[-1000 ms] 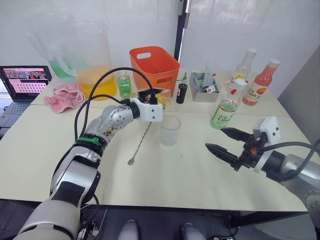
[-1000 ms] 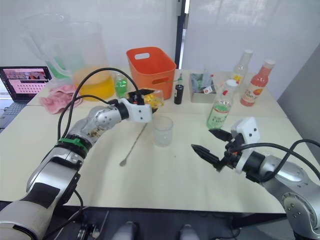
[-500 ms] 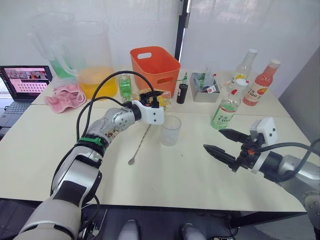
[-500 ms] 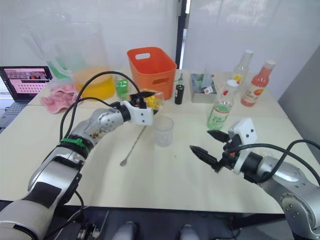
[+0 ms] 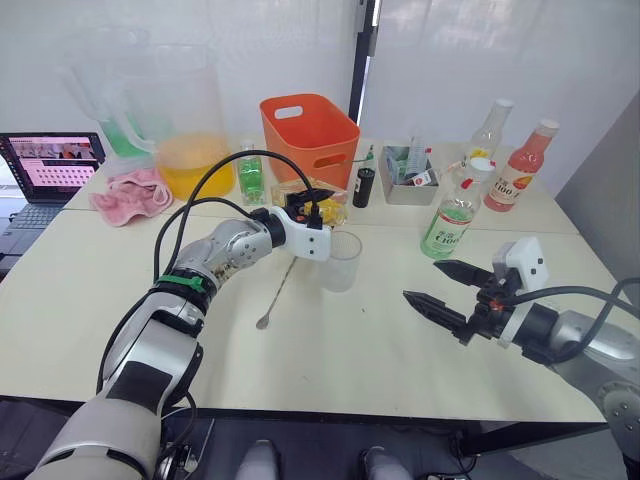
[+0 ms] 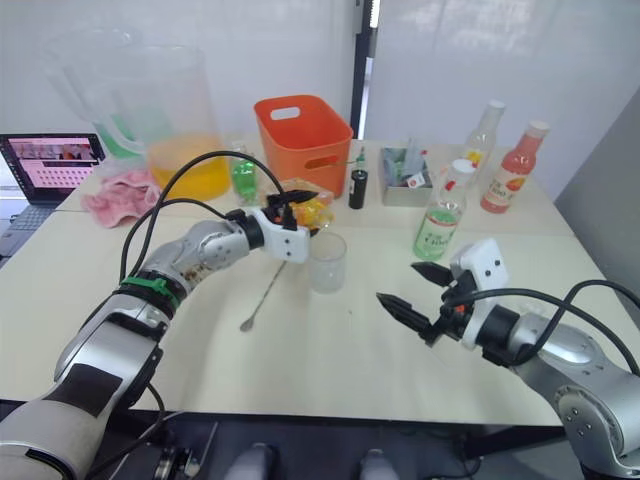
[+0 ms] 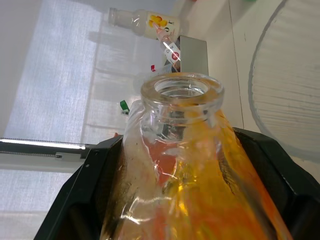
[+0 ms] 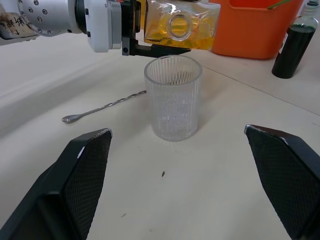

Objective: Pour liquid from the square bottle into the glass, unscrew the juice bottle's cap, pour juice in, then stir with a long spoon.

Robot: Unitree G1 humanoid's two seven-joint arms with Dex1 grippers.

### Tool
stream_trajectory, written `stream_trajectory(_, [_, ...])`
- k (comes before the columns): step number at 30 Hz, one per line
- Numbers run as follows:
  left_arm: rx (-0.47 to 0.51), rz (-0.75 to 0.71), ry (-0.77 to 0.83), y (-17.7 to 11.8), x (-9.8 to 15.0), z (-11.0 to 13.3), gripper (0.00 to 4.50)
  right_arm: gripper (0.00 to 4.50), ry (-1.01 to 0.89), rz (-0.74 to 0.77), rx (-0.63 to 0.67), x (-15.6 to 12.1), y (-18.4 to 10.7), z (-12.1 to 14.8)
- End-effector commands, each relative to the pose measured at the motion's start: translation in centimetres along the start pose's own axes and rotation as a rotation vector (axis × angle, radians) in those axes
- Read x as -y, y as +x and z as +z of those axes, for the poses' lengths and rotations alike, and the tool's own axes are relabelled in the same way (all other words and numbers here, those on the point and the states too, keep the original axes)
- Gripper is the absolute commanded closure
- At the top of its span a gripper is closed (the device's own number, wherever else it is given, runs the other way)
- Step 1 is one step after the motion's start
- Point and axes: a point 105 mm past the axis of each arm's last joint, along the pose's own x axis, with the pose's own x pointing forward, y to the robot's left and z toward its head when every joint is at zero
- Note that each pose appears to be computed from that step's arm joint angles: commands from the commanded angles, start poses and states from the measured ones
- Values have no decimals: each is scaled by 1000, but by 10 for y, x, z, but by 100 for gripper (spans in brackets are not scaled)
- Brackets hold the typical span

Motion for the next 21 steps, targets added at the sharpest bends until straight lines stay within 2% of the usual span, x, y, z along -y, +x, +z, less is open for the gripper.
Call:
stream_trajectory(1, [76,141,110,3,-46,18,167,0,-37,-2,40,-2,-1,11])
stream_trajectory(4, [78,164,175,3,-50,19,167,0,-39,-3,42,-1,0,11])
stream_trajectory(21, [93,178,330,5,-49,22,167,0,-45,-15,47,1,0,11])
